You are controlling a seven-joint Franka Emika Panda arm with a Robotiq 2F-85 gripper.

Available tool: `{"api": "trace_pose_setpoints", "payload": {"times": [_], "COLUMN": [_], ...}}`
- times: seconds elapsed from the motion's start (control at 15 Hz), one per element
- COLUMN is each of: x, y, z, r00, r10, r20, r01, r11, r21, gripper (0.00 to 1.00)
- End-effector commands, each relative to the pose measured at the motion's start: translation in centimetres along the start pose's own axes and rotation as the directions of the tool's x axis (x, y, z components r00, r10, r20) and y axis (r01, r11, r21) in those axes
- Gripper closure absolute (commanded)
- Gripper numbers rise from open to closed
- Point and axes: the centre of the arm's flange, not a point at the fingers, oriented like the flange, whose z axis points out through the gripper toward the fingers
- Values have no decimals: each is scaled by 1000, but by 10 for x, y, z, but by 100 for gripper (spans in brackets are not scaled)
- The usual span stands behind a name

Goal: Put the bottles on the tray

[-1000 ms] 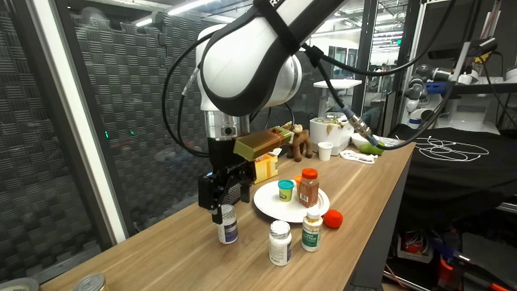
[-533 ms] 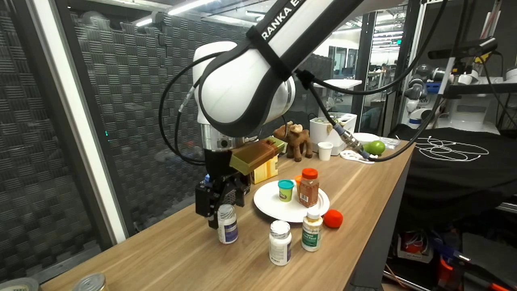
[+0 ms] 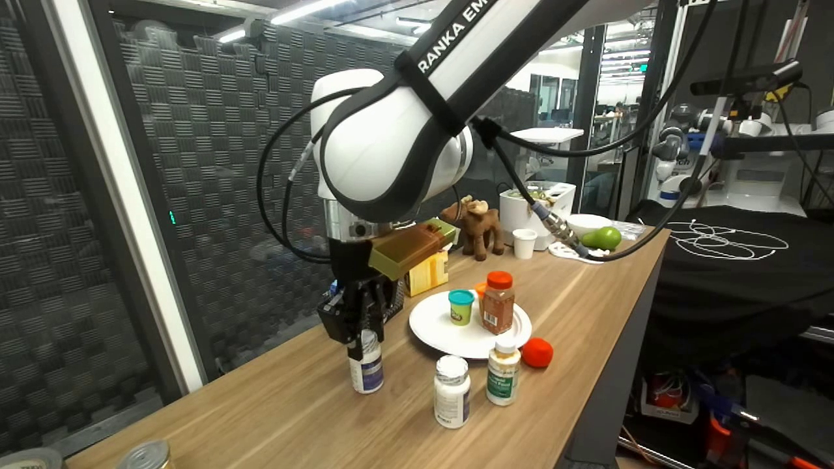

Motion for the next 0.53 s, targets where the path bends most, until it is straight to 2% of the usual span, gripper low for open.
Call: {"api": "trace_pose_setpoints", "payload": {"times": [0.0,0.2,0.47], "x": [5,0,-7], "y": [-7,-2,22], "z": [-11,-31,-75], "r00": [1000,998,989], "r10": [-8,3,77], "r20": [-27,-58,-123], "r01": [8,-6,-91], "r11": [1000,999,989], "r21": [-22,-51,-114], "gripper": [80,80,80]}}
